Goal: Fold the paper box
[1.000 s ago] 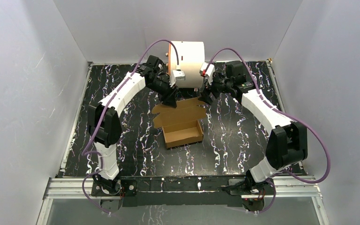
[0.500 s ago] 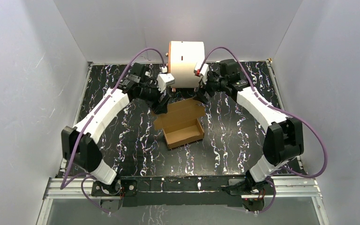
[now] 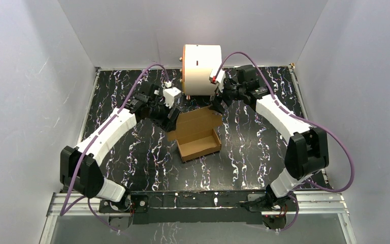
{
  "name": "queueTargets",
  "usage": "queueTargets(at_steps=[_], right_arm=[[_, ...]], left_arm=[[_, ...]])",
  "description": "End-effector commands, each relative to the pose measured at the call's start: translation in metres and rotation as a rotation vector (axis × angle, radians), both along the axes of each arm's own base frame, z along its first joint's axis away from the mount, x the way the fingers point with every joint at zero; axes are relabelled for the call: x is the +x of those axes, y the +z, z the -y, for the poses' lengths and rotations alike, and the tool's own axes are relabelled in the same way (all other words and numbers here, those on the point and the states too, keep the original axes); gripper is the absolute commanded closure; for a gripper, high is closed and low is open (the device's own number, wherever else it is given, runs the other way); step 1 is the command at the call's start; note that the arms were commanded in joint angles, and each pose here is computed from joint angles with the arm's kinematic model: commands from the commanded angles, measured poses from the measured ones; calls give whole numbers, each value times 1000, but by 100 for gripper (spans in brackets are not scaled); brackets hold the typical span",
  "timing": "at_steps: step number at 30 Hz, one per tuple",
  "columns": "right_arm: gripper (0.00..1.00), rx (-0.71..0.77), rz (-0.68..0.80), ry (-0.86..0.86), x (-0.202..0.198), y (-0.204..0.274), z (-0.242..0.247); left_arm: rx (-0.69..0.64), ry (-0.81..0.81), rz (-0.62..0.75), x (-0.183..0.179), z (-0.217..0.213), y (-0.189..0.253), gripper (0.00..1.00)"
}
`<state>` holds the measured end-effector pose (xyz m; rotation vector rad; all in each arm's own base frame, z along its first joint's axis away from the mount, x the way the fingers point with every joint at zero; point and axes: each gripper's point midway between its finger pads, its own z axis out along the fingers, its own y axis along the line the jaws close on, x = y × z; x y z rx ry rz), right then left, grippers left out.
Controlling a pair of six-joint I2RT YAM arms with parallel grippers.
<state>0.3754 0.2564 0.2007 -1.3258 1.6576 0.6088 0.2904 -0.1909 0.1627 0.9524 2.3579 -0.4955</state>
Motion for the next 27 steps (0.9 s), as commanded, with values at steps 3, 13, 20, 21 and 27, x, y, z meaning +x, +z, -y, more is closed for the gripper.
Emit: queueTargets(at_steps=[3,13,20,21,27], right_arm=[[7,61,139,22,-12,53,1],[7,64,147,23,-48,51,16],[7,75,174,24,-76,54,28],[7,72,165,25,-76,50,28],[7,36,79,24,-59,19,20]], left_arm=[[-56,63,103,-4,-6,21,27],[-123,80,48,-12,3,16,28],[-155,21,55,-27,5,20,27],[-156,17,46,-29,5,18,27],[-129,45,-4,-35,0,-2,27]])
